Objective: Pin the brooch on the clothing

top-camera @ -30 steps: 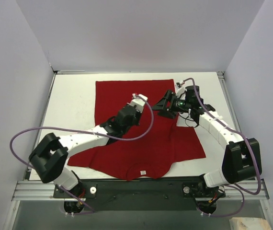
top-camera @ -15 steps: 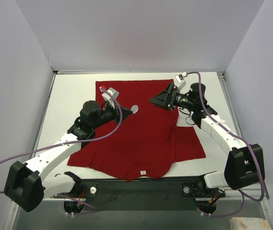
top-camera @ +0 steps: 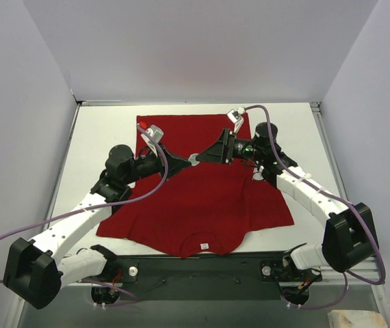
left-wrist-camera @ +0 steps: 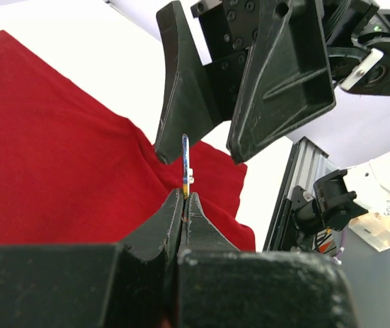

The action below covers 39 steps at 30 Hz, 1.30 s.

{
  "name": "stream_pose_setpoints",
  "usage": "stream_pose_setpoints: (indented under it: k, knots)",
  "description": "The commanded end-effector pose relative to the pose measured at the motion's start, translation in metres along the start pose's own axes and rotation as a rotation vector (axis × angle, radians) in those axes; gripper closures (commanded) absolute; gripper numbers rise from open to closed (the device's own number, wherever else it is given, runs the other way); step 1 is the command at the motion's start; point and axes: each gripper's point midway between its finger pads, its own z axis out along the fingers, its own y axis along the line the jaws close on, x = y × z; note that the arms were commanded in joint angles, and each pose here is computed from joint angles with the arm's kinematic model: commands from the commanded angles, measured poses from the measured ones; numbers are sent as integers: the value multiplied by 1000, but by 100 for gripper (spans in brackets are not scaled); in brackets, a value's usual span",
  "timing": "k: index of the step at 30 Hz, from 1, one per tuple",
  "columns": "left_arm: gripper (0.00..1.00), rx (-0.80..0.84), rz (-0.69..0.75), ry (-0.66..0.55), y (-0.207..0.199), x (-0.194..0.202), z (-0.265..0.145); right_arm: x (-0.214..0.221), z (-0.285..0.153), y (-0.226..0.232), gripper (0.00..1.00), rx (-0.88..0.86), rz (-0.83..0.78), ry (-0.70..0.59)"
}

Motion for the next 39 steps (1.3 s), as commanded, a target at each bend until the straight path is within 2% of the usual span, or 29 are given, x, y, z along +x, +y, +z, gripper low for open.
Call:
stream_pose_setpoints:
  k: [1,5,12,19,22,23,25,26,27,29,30,32,33,34,35,36,37,39]
  knots:
    - [100,70,7,-80,-14,-21,-4,-12,4,29,43,-101,-150,-22]
    - [100,109,-13,-144,-19,-29,-6,-13,6,33,53,-141,-140,-44]
    - [100,132,-49,-161,-16,-30,-6,-17,8,55,71,-264,-137,-65]
    - [100,125,-52,-199,-15,-38,-6,-11,10,54,76,-263,-139,-46]
    - [100,134,-55,-206,-17,-40,-7,-12,11,52,85,-244,-147,-47]
    - [100,140,-53,-201,-17,-40,-6,-11,11,50,92,-233,-153,-42]
    - [100,141,-51,-190,-17,-39,-6,-11,10,49,100,-219,-173,-35]
    - [100,146,-47,-184,-17,-40,-8,-10,10,46,100,-194,-157,-17]
    - [85,147,-48,-180,-17,-41,-8,-10,10,42,100,-180,-201,-13]
    - [68,166,-46,-166,-20,-43,-12,-7,8,36,100,-129,-206,18]
    - [55,168,-46,-162,-18,-45,-15,-10,5,33,100,-111,-261,20]
    - [46,186,-52,-150,-21,-49,-18,-1,-1,22,100,-59,-241,90]
    - [39,199,-55,-128,-20,-48,-21,-9,-2,28,100,-64,-334,100]
    - [35,209,-66,-120,-21,-49,-22,4,-6,20,100,-27,-278,168]
    - [32,224,-63,-112,-24,-53,-23,6,-9,22,100,-25,-287,203]
    - [27,241,-72,-84,-24,-51,-23,3,-8,26,100,-34,-364,231]
    - [26,254,-80,-64,-25,-52,-23,14,-13,26,100,-15,-323,283]
    - [26,255,-115,-10,-22,-52,-20,14,-14,31,100,-23,-350,311]
